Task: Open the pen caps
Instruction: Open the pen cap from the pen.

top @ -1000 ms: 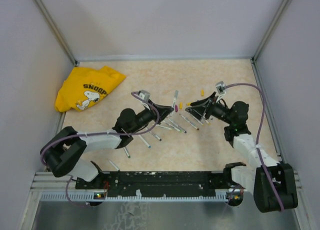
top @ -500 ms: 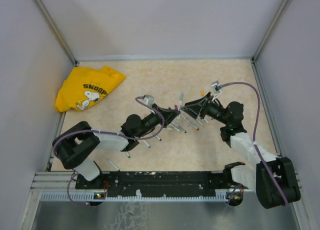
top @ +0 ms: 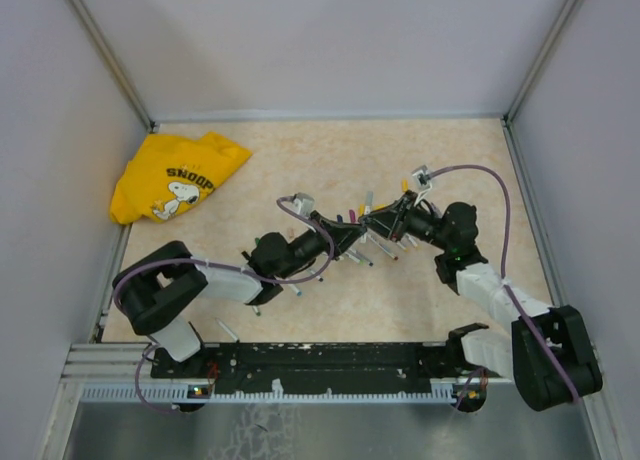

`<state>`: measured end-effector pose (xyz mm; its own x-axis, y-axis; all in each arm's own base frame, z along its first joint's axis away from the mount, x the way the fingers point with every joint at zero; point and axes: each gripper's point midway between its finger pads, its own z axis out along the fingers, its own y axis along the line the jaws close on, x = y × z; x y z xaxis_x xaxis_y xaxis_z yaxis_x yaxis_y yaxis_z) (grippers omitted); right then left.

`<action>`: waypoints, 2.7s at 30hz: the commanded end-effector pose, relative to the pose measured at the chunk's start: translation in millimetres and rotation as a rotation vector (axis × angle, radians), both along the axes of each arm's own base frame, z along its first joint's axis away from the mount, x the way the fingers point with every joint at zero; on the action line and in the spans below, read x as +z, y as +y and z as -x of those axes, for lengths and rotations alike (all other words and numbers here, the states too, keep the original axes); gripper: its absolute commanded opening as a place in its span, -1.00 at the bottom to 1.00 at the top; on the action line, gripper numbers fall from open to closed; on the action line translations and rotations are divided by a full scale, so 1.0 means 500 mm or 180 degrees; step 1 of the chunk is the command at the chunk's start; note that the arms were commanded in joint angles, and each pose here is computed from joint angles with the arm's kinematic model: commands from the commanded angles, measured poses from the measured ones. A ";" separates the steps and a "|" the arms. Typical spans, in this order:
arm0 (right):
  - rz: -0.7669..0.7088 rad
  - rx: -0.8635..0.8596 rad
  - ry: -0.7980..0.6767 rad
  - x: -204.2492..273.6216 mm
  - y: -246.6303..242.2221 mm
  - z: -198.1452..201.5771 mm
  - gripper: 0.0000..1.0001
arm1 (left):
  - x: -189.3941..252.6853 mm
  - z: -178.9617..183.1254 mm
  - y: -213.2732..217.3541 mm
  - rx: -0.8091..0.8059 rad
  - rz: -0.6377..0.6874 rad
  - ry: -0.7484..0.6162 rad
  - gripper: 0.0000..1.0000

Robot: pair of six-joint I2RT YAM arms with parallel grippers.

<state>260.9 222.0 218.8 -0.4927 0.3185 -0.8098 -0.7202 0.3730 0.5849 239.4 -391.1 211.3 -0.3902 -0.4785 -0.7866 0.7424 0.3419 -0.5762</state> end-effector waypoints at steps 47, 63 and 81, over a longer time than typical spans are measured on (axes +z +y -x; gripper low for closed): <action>0.0743 0.1285 -0.0614 -0.010 0.029 0.056 -1.00 | 0.075 -0.028 -0.007 -0.0973 0.0049 0.0007 -0.51; 0.0815 0.1566 -0.0396 -0.050 0.067 0.083 -1.00 | 0.209 -0.187 0.174 0.0247 0.0271 -0.0416 -1.00; 0.1269 0.1445 -0.0797 -0.038 0.052 0.072 -1.00 | 0.171 -0.156 0.343 0.0471 0.0088 -0.0394 -1.00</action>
<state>215.3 250.4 172.9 -0.4343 -0.2219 -0.8730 -0.9000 0.1460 0.4107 337.5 -220.9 320.4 -0.1636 -0.5969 -0.7854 0.7374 0.4549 -0.4993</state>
